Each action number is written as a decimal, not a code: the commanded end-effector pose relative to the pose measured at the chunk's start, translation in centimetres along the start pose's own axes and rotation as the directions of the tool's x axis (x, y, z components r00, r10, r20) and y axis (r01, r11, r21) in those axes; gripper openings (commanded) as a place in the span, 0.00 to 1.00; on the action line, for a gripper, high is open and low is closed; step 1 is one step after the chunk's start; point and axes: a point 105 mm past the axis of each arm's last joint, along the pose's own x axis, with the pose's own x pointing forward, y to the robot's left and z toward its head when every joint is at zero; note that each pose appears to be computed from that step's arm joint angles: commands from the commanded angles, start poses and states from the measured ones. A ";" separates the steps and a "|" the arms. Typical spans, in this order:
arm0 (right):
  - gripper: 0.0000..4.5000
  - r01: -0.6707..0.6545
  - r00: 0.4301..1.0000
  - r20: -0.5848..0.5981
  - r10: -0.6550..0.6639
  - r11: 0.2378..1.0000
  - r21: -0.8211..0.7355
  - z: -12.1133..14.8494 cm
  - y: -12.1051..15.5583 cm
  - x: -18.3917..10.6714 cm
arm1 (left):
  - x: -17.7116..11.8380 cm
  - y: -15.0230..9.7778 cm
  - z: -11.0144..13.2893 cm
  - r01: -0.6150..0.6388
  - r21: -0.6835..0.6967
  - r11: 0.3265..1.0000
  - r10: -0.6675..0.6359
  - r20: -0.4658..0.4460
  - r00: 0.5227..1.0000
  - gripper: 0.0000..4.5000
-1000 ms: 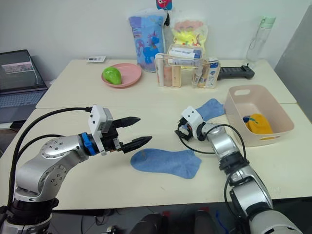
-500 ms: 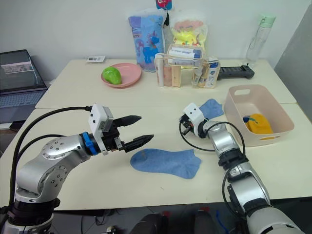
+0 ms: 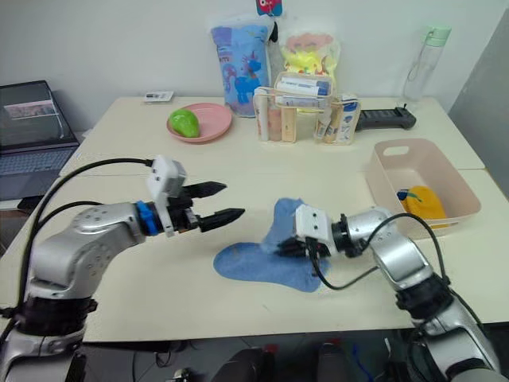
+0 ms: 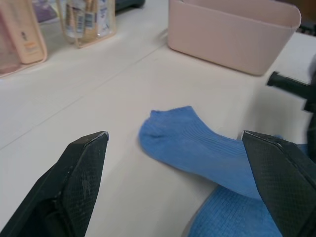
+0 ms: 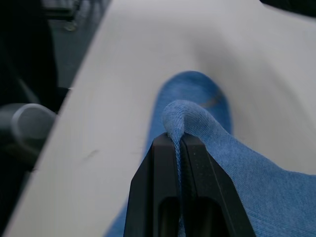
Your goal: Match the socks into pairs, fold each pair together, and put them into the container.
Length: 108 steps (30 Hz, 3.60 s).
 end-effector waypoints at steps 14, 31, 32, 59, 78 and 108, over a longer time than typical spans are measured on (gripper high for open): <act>0.01 0.035 0.999 -0.002 -0.035 0.999 -0.014 0.3 0.5 0.7 | 9.5 0.5 -4.6 0.198 0.135 0.971 -0.163 -0.231 0.959 1.00; 0.00 0.082 0.997 0.006 -0.082 0.997 -0.016 0.5 -0.4 0.4 | 9.4 1.3 -4.9 0.179 0.135 0.975 -0.144 -0.236 0.961 0.01; 0.00 0.083 0.997 0.006 -0.083 0.996 -0.016 0.5 -0.4 0.4 | 9.4 1.4 -4.8 0.176 0.142 0.974 -0.140 -0.232 0.963 0.01; 0.00 0.257 0.962 -0.064 -0.265 0.960 -0.110 -2.1 -4.7 -4.3 | 3.4 2.5 -1.6 -0.191 -0.013 0.981 0.192 0.043 0.980 0.01; 0.54 0.516 0.857 -0.059 -0.512 0.848 0.119 -2.5 -5.7 -4.5 | 2.7 4.7 -1.5 -0.279 0.020 0.960 0.278 0.054 0.959 0.00; 0.54 0.593 0.802 -0.220 -0.555 0.784 0.183 -5.3 -7.0 -2.9 | 2.8 4.6 -1.1 -0.272 0.080 0.959 0.266 0.073 0.961 0.00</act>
